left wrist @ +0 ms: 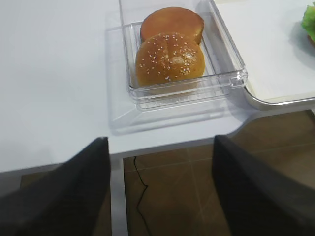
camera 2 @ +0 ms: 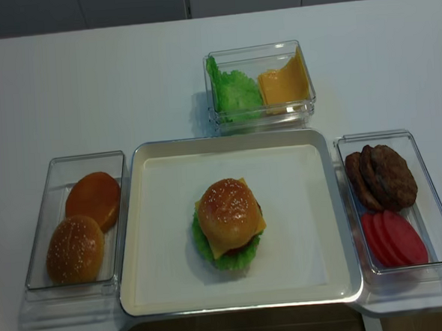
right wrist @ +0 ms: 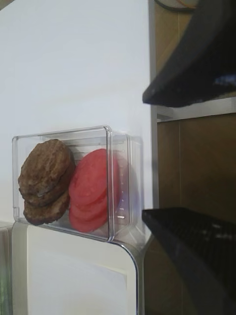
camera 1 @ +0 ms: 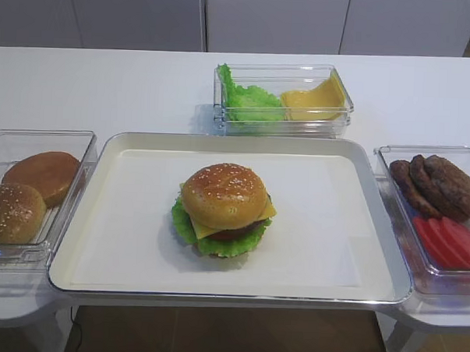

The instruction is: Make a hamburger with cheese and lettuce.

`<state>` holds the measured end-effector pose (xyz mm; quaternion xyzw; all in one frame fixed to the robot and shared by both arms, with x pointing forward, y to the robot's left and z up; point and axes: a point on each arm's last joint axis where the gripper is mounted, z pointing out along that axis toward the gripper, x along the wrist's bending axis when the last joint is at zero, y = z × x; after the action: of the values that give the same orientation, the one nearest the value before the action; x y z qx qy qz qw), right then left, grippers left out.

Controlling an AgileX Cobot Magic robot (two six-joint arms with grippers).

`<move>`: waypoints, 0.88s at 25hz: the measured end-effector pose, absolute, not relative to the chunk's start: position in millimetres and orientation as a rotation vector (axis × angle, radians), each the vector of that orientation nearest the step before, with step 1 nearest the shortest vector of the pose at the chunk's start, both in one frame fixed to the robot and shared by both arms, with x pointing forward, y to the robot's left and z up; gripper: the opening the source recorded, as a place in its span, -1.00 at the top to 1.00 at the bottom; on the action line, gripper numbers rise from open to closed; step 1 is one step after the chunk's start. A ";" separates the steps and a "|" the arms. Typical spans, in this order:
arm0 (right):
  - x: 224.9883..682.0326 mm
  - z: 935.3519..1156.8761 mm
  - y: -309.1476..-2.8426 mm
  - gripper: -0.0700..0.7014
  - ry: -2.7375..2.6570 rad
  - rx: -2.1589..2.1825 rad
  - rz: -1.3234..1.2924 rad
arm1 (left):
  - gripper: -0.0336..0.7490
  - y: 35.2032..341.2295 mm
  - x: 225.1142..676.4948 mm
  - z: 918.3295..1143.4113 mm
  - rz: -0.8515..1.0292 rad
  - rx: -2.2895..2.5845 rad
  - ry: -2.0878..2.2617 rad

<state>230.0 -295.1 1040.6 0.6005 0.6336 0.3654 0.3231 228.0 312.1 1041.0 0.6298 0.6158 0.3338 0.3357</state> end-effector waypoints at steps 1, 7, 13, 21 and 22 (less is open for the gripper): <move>230.0 1040.6 -295.1 -0.48 1.663 1.576 0.959 | -0.33 312.1 228.0 1041.0 0.871 1.643 1.606; 230.0 1040.6 -295.1 -0.48 1.663 1.576 0.959 | -0.33 312.1 228.0 1041.0 0.870 1.641 1.607; 230.0 1040.6 -295.1 -0.48 1.663 1.576 0.959 | -0.33 312.1 228.0 1041.0 0.869 1.639 1.609; 230.0 1040.6 -295.1 -0.48 1.663 1.576 0.959 | -0.33 312.3 228.0 1041.0 0.855 1.609 1.631; 230.0 1040.6 -295.1 -0.48 1.663 1.576 0.959 | -0.33 312.3 228.0 1041.0 0.855 1.609 1.631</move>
<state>230.0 -295.1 1040.6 0.6005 0.6336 0.3654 0.3231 228.0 312.3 1041.0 0.6186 0.6269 0.3286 0.3410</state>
